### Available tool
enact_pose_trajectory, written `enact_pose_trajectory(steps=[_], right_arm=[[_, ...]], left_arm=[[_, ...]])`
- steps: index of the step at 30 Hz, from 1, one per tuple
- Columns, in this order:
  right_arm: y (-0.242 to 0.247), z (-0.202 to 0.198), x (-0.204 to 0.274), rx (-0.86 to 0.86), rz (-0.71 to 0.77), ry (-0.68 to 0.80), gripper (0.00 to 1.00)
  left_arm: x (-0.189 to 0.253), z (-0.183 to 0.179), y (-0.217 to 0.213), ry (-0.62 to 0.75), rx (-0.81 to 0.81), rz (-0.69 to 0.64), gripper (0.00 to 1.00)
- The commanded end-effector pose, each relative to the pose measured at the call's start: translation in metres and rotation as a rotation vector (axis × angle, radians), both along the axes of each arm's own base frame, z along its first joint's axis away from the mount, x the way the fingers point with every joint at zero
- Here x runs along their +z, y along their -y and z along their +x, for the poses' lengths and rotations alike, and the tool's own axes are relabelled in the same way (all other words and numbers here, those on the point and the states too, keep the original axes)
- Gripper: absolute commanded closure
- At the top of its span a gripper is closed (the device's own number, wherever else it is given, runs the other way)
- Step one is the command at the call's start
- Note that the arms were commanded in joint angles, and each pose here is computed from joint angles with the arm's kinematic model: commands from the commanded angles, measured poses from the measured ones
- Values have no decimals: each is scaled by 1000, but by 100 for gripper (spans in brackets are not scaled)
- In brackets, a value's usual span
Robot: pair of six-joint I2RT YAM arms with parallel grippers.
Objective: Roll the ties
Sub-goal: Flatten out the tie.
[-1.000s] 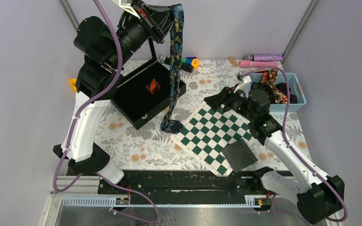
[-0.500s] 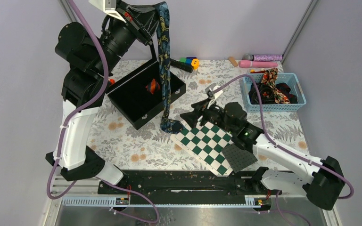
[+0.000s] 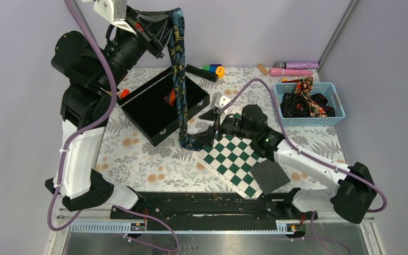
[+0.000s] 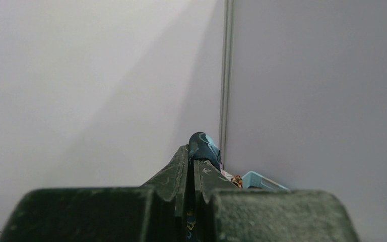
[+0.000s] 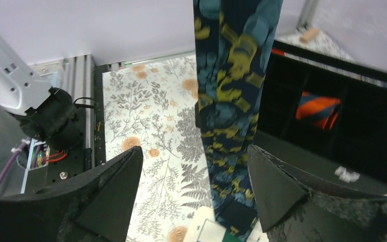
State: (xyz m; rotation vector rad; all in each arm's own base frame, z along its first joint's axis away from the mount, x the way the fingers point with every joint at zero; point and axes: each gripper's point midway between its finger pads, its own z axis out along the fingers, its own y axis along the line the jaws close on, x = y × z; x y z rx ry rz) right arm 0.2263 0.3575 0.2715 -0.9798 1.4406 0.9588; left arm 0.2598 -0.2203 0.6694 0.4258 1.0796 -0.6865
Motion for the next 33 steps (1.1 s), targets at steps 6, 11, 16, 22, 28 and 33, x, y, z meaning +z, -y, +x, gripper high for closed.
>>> enact_pose_trajectory(steps=[6, 11, 16, 22, 28, 33], right_arm=[[-5, 1, 15, 399, -12, 172, 14], [-13, 10, 17, 536, 12, 163, 14], [-32, 32, 7, 548, 14, 142, 15], [-48, 42, -18, 598, 45, 78, 18], [-58, 25, -31, 678, 154, -42, 23], [-71, -1, -54, 754, 150, -77, 25]], left_arm=[[13, -48, -8, 91, -128, 13, 100], [16, -60, -10, 107, -153, 18, 100], [15, -63, -12, 108, -150, 23, 100], [17, -66, -16, 120, -142, 21, 100], [17, -67, -17, 125, -139, 26, 100], [18, -67, -18, 128, -138, 29, 100]])
